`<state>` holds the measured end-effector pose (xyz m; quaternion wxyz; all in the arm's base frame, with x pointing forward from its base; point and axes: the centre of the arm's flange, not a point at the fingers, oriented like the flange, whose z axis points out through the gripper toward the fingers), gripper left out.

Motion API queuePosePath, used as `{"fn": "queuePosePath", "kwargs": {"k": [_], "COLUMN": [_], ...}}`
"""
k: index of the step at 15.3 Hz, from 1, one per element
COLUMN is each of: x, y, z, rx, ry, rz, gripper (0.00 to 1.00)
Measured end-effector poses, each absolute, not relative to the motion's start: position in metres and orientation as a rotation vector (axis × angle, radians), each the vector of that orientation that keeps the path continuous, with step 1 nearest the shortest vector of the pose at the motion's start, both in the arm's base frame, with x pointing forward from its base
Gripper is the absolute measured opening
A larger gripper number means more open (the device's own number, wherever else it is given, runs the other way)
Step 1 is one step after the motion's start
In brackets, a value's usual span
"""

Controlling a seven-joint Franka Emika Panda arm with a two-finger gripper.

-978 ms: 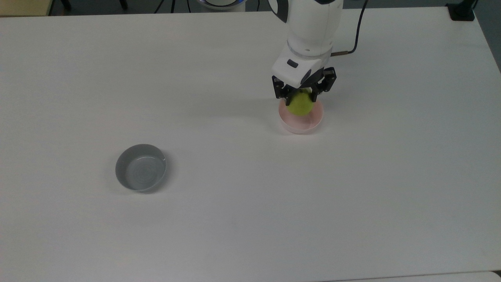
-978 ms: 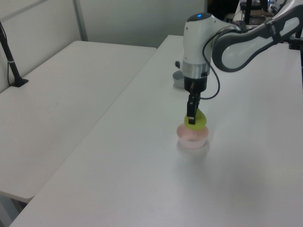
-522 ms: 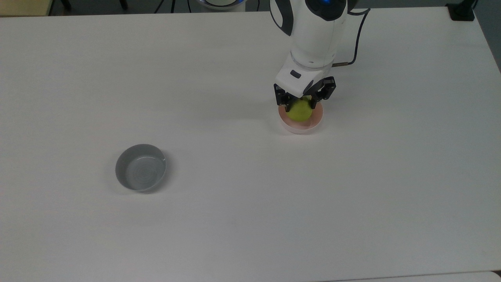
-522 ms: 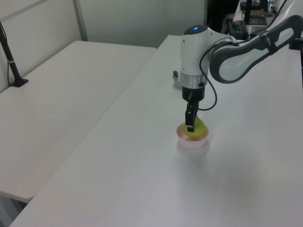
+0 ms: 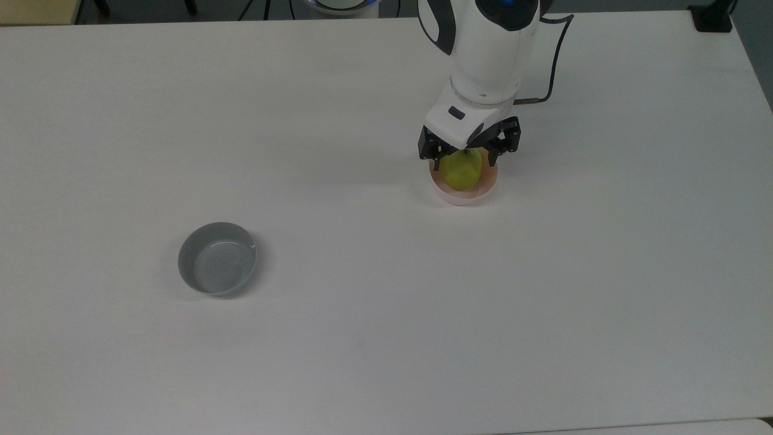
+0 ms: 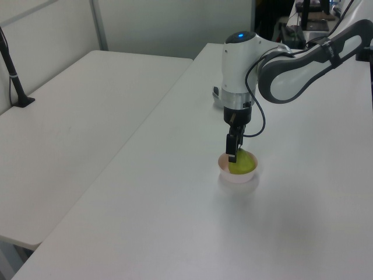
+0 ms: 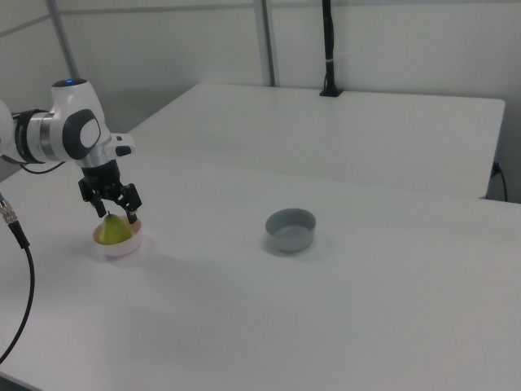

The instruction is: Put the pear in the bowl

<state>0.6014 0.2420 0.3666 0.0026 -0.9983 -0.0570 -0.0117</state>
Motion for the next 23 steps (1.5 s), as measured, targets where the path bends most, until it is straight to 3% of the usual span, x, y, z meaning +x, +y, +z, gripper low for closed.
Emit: {"fn": "queuePosePath", "kwargs": {"k": [5, 14, 23], "x": [0.609, 0.586, 0.572], "y": [0.218, 0.087, -0.019], "z": [0.41, 0.549, 0.585], "rx": [-3.138, -3.163, -3.178], "ry": [-0.099, 0.185, 0.04], "rz": [-0.054, -0.034, -0.075], "gripper": [1.0, 1.0, 1.0]}}
